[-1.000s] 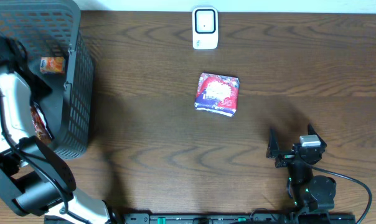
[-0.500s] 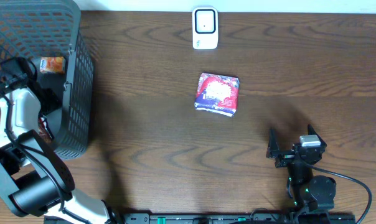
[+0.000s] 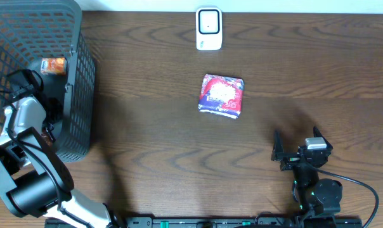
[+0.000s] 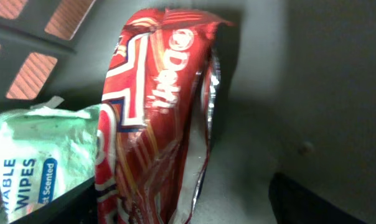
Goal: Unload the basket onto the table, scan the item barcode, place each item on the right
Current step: 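Reach the left gripper back into the basket toward the red chocolate bar, then grasp the red chocolate bar with the left gripper and lift it out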
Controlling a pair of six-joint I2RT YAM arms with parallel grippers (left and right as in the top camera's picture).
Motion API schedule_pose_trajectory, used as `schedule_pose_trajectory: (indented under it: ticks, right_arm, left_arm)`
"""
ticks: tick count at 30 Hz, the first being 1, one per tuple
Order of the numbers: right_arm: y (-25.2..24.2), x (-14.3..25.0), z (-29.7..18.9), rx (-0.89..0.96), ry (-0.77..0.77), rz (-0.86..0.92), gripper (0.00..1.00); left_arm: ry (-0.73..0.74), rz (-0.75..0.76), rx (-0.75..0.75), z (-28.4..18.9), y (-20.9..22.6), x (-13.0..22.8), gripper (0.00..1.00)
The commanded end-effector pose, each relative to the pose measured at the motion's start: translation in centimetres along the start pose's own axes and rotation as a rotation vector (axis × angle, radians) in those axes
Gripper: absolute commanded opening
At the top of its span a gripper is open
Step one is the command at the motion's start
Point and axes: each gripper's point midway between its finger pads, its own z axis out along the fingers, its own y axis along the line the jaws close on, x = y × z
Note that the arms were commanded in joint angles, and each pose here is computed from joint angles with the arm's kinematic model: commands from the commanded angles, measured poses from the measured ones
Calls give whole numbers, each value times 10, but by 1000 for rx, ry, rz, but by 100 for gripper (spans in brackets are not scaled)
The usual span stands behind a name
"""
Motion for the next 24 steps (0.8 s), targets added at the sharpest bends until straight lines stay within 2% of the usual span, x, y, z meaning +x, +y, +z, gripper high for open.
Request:
schedule_pose_trajectory:
  ticks: [1,4,8,9,12,16,19,24]
  right_arm:
    - [-2,1,0,8,0,-8,99]
    - [-2,1,0,8,0,-8,99]
    - [-2,1,0,8,0,-8,99]
    - [-2,1,0,8,0,-8,99]
    - [-2,1,0,8,0,-8,99]
    - [-2,1,0,8,0,-8,99]
    - [-2,1,0,8,0,-8,99]
    - [-2,1,0,8,0,-8,99]
  left_arm:
    - [80,26,3,20,-5,22,64]
    - [81,26,3,21,-5,22,47]
    - [66,17,5,17,-4,16,11]
    - [61,4,5,15,-4,15,8]
    - [32,-24,64,3,-11,8,7]
    - [-82,-51,268,-40,-37,-23,7]
    - [-248,-148,399,-98,-43,-64,7]
    - [-585,-380,529,-213,-20,-117,7]
